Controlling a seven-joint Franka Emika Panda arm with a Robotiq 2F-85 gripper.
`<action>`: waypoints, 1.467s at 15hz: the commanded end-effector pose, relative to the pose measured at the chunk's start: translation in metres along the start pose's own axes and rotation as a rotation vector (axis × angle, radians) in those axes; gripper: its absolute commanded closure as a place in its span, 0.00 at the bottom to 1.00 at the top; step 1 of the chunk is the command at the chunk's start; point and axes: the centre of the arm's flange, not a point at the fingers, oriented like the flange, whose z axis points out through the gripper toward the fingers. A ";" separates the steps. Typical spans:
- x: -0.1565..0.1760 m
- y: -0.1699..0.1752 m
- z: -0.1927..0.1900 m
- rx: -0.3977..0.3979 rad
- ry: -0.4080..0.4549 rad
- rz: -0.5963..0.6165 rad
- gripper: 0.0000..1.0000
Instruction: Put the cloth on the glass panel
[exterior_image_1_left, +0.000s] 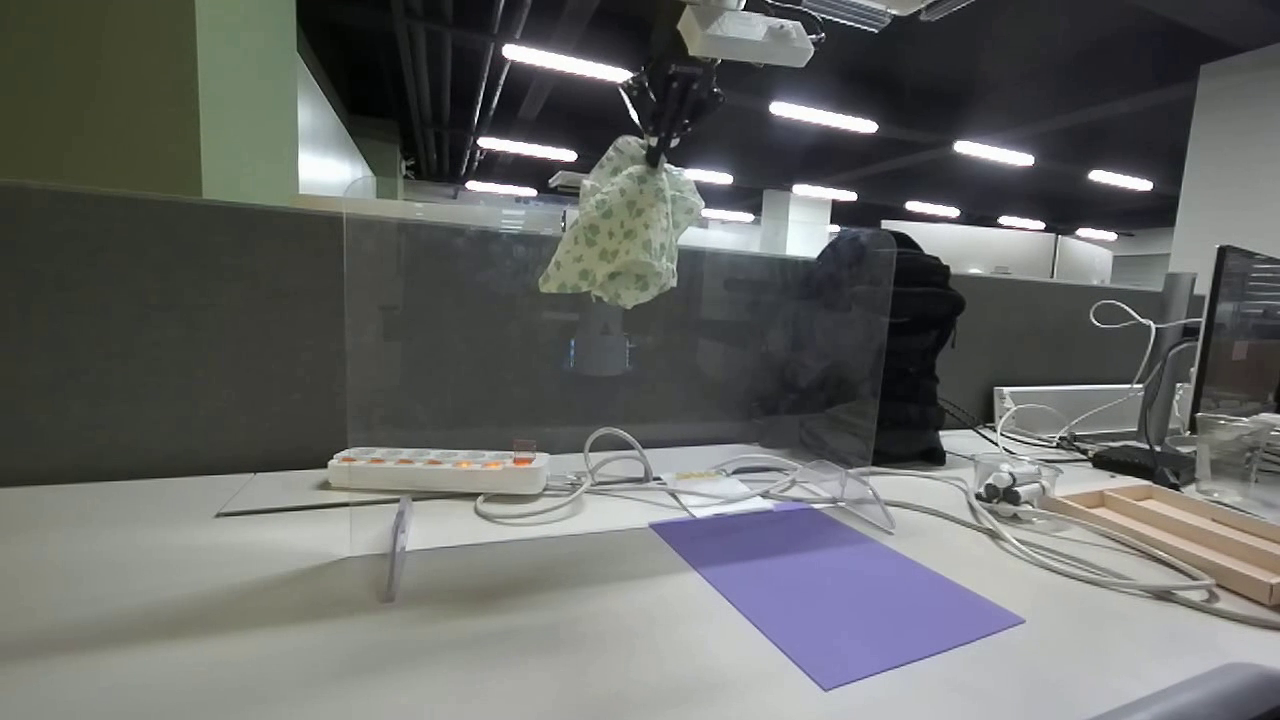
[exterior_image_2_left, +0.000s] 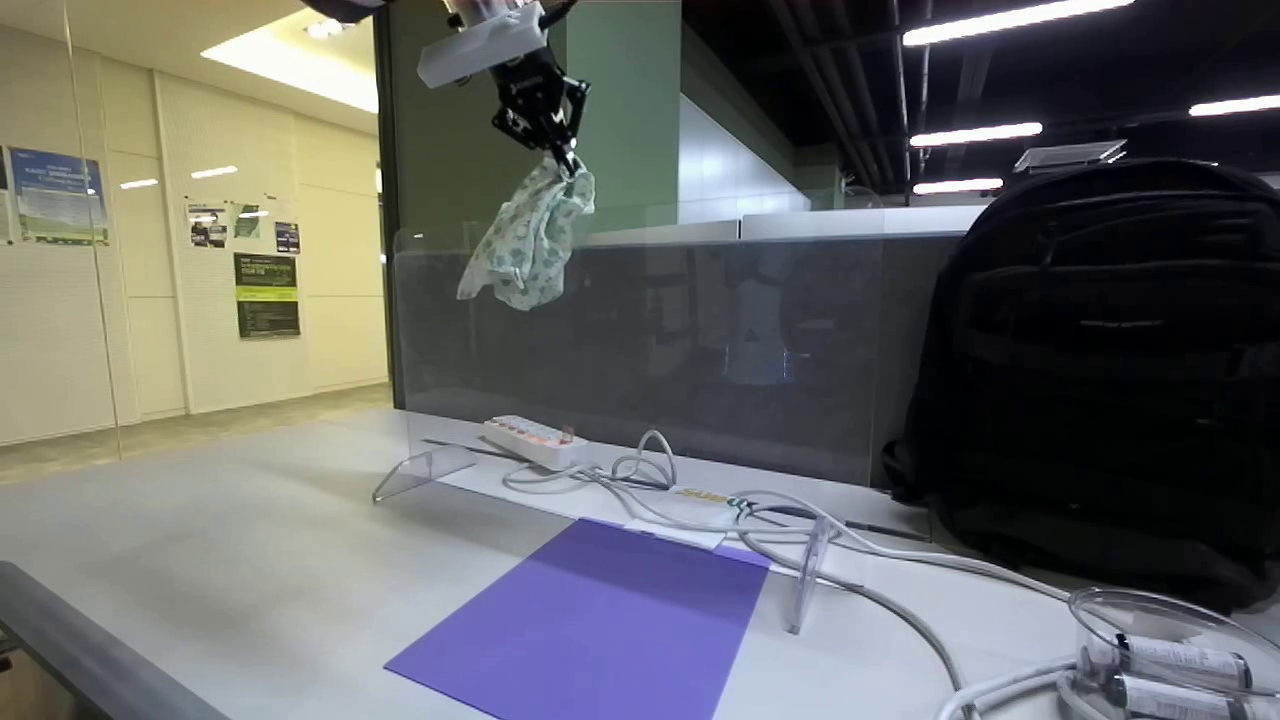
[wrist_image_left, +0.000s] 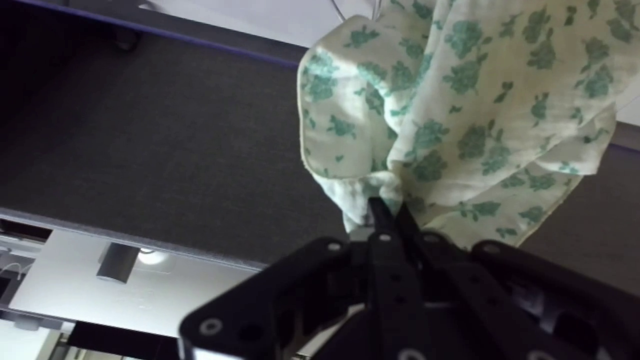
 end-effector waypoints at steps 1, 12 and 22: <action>0.003 -0.011 0.000 -0.055 0.014 0.141 0.99; 0.001 -0.025 -0.002 -0.093 -0.046 0.332 0.44; -0.004 -0.030 -0.001 -0.115 -0.107 0.365 0.00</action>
